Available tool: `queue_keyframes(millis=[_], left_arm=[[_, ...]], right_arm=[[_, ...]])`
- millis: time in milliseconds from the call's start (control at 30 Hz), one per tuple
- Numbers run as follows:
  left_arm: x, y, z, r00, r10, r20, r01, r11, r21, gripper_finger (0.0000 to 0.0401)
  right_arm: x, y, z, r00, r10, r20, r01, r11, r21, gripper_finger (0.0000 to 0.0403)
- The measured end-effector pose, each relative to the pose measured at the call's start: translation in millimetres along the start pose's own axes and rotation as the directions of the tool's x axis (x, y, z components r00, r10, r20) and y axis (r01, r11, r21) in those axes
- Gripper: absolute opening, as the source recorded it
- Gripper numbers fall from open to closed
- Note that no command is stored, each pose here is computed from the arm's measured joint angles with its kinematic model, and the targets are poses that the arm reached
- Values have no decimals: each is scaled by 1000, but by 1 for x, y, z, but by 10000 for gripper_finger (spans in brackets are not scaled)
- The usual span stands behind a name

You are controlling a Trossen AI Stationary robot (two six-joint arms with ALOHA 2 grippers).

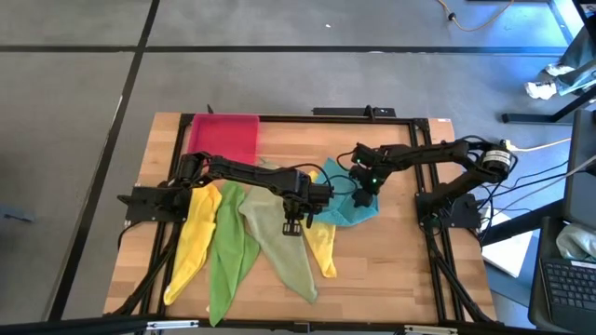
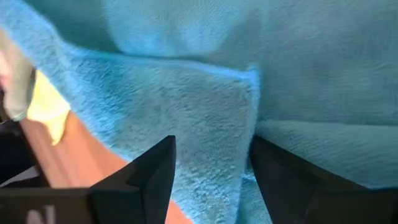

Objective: Fold microfiber towels
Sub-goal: Fold the blue microfiber towel

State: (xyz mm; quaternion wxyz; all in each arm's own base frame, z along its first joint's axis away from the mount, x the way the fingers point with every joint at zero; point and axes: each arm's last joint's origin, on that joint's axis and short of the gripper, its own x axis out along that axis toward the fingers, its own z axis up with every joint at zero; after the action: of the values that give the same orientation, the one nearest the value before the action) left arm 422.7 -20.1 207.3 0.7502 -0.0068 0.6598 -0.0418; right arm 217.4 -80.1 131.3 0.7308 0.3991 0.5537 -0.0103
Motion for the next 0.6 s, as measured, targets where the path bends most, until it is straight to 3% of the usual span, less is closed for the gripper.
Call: queue_keyframes(millis=[133,267,600], left_arm=[[0,0,0,1000,0,-2,0,1000,-1,0],[0,0,0,1000,-6,-2,6,1000,-3,0],[0,0,-1,1000,-7,-12,7,1000,-27,0]], right_arm=[[-1,3,-1,995,93,-22,-93,996,0,191],[-1,5,-3,983,173,-58,-173,985,12,149],[-3,5,-13,968,206,-144,-206,978,10,15]])
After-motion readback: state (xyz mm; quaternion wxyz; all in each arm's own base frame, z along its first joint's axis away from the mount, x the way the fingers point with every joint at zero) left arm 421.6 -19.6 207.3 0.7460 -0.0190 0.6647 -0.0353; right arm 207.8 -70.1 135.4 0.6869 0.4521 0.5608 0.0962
